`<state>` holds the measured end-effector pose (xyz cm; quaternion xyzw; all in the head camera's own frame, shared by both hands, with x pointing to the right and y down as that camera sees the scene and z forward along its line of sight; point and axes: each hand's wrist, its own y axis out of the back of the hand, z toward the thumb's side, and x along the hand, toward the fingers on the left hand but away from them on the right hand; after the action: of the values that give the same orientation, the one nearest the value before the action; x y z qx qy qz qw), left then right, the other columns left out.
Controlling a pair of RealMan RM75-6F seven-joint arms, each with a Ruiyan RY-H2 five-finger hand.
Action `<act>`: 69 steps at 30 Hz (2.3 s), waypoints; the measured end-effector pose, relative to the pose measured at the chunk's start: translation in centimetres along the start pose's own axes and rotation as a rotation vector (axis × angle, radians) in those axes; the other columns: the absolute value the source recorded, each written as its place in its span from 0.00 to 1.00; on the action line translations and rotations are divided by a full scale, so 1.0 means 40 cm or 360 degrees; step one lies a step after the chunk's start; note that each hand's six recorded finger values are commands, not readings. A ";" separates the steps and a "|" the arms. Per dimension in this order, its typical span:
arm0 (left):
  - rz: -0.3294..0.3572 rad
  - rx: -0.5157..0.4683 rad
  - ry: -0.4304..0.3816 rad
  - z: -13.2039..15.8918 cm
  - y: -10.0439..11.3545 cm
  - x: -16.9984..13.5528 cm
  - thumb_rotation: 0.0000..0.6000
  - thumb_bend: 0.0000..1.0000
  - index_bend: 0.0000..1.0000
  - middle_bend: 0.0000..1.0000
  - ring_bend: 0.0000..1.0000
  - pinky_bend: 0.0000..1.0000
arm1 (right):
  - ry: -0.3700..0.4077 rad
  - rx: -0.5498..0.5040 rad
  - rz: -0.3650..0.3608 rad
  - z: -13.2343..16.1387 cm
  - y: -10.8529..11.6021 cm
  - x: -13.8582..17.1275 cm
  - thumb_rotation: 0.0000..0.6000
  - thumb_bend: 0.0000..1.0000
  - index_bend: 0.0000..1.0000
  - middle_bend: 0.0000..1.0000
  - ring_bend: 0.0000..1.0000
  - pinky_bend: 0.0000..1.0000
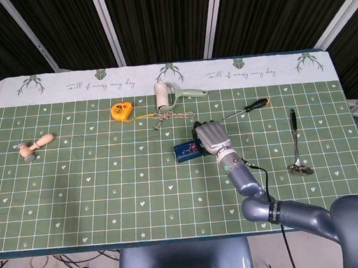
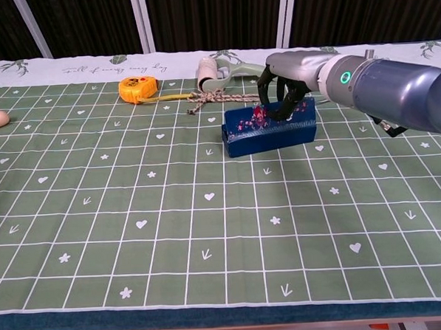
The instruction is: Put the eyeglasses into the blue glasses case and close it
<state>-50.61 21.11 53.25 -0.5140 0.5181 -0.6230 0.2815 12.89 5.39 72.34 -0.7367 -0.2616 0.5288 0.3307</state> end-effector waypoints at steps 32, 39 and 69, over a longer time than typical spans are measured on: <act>-0.0007 -0.0007 -0.0001 0.000 0.000 -0.001 1.00 0.29 0.24 0.00 0.00 0.00 | -0.0005 0.0039 -0.0004 0.038 -0.011 -0.030 1.00 0.26 0.35 0.25 0.32 0.34; -0.0008 -0.0010 0.0001 0.000 0.001 -0.001 1.00 0.29 0.24 0.00 0.00 0.00 | -0.0010 0.0019 -0.0026 0.042 -0.003 -0.028 1.00 0.23 0.35 0.25 0.32 0.34; 0.0014 0.0002 0.0007 0.003 0.002 0.002 1.00 0.29 0.22 0.00 0.00 0.00 | -0.0161 0.0202 -0.0278 -0.274 0.138 0.423 1.00 0.20 0.22 0.13 0.22 0.30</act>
<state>-50.52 20.96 53.21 -0.5103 0.5205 -0.6232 0.2833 28.66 11.96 60.32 -0.6611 -0.3071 0.5499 0.4078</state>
